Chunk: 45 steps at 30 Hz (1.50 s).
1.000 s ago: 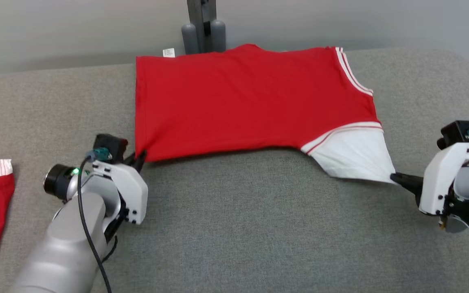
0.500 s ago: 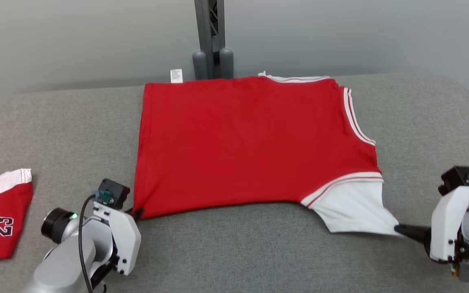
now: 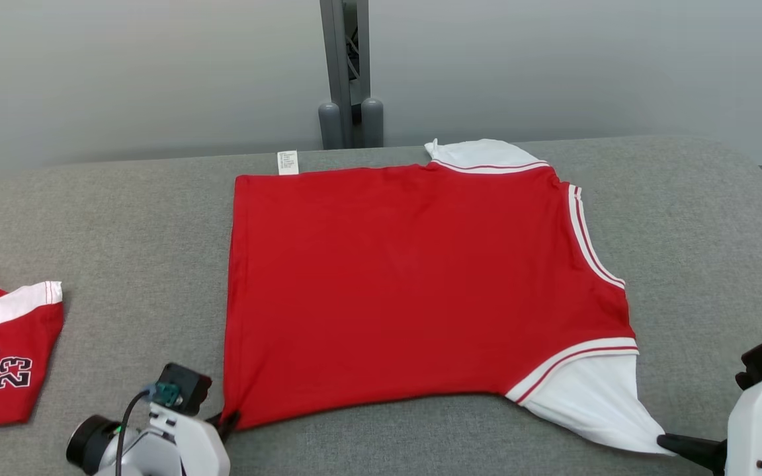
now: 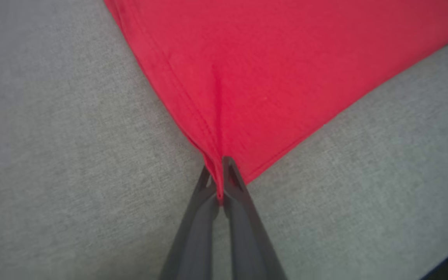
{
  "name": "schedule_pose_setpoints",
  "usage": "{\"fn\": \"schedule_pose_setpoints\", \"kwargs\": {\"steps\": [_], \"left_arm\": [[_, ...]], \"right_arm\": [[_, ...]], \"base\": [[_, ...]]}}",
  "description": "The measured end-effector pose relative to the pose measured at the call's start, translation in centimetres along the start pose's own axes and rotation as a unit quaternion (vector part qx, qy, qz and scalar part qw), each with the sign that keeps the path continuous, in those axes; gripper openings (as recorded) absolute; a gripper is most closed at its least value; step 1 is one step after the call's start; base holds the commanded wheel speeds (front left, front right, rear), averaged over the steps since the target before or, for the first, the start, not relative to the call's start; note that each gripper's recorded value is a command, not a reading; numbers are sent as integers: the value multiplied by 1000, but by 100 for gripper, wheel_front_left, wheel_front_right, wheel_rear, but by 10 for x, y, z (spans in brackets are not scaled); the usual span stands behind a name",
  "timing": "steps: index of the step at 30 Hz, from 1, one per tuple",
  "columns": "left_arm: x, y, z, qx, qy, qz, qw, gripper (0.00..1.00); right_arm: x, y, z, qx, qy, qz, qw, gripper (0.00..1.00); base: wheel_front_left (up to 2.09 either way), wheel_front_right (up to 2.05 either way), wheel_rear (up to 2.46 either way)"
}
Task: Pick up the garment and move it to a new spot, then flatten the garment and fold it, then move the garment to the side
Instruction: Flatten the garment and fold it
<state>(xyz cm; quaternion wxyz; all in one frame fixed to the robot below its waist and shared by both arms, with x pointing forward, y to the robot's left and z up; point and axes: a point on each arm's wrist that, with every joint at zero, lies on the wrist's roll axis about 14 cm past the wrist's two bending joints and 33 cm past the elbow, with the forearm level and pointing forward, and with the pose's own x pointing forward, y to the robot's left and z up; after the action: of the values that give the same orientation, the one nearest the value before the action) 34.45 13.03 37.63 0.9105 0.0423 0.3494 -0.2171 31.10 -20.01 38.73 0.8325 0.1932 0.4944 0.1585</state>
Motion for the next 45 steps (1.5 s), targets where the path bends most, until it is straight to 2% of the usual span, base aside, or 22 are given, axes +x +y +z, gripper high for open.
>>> {"fn": "schedule_pose_setpoints", "kwargs": {"steps": [12,19,29,37,45], "left_arm": [[-46,-24,-16,-37,25,-43,998,0],[-60,-26,-21,-11,46,-55,997,0],[-71,-27,-39,10,94,-64,993,0],[-75,-31,-42,4,113,-76,991,0],[-71,-32,-21,-28,82,-80,993,0]], "right_arm": [[-9,7,-22,21,29,23,999,0],[-19,12,-53,37,94,36,994,0],[-35,18,-80,51,140,41,988,0],[-39,28,-80,59,134,43,988,0],[-37,44,-50,61,77,56,994,0]], "base": [[0,0,0],[0,0,0],[0,0,0],[0,0,0],[0,0,0]]}}
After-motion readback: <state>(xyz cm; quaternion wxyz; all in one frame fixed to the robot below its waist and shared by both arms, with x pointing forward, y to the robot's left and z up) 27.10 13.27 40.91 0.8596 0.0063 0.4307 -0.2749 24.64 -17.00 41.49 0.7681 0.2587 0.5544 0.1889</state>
